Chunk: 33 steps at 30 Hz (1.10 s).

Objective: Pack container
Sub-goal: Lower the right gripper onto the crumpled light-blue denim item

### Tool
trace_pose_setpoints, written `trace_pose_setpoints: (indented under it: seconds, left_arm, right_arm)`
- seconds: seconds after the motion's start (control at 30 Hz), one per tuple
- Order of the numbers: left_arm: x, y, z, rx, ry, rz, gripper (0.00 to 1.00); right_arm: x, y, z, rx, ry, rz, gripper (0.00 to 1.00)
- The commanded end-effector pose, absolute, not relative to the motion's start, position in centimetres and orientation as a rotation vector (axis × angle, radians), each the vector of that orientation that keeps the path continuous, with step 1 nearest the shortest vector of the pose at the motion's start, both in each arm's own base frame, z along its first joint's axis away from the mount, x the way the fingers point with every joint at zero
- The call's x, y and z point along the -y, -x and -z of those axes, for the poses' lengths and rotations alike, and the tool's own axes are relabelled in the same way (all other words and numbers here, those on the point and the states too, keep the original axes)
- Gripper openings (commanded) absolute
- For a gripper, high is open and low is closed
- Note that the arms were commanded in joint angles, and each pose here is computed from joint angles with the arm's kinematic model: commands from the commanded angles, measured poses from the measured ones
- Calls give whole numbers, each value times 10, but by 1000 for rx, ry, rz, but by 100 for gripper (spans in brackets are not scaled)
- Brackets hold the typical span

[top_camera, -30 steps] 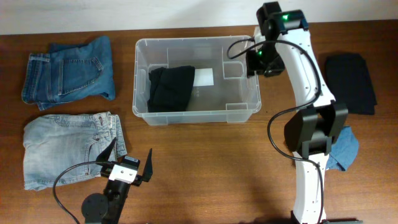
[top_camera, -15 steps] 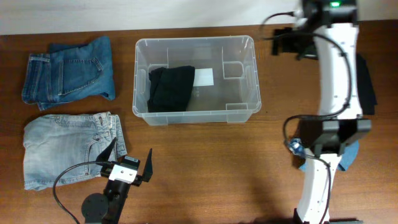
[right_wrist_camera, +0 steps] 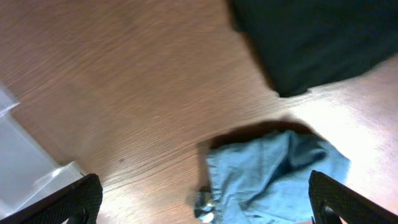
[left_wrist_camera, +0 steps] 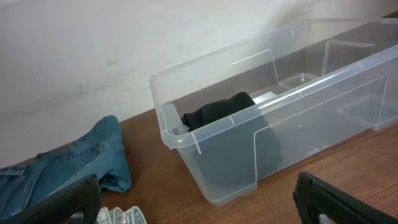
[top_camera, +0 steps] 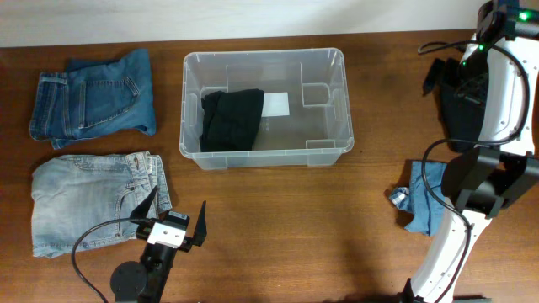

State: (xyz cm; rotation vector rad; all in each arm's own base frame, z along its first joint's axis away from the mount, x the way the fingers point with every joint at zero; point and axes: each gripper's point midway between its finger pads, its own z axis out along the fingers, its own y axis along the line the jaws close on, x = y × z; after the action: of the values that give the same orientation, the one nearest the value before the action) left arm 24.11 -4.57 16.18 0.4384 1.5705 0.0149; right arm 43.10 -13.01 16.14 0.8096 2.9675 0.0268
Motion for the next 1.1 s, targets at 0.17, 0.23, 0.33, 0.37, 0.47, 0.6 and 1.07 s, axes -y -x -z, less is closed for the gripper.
trace_pose_setpoints:
  seconds: [0.17,0.23,0.33,0.37,0.47,0.6,1.07]
  left_arm:
    - [44,-241,-160,-1573,-443,-26,99]
    - [44,-241,-160,-1573,-443,-26,99]
    - [44,-241,-160,-1573,-443,-26,99]
    - [44,-241,-160,-1573,-443,-26,99]
    - [44,-241,-160,-1573,-443,-26,99]
    - [44,-241,-160,-1573,-443,-26,99]
    - [44,-241,-160,-1573,-443,-26,99]
  right_arm:
    - [158,-411,-183,-2876,-999,96,98]
    - [156,-408,-195,-2851,-988,94,99]
    - [147,-397,-218,-2820,-964,93,99]
    - [144,-391,-225,-2814,-956,97,98]
    - [138,-360,-246,-2796,-958,131,99]
    - [137,-332,-253,-2788,-1010,187,99]
    - [130,-289,-205,-2802,-1242,253,99]
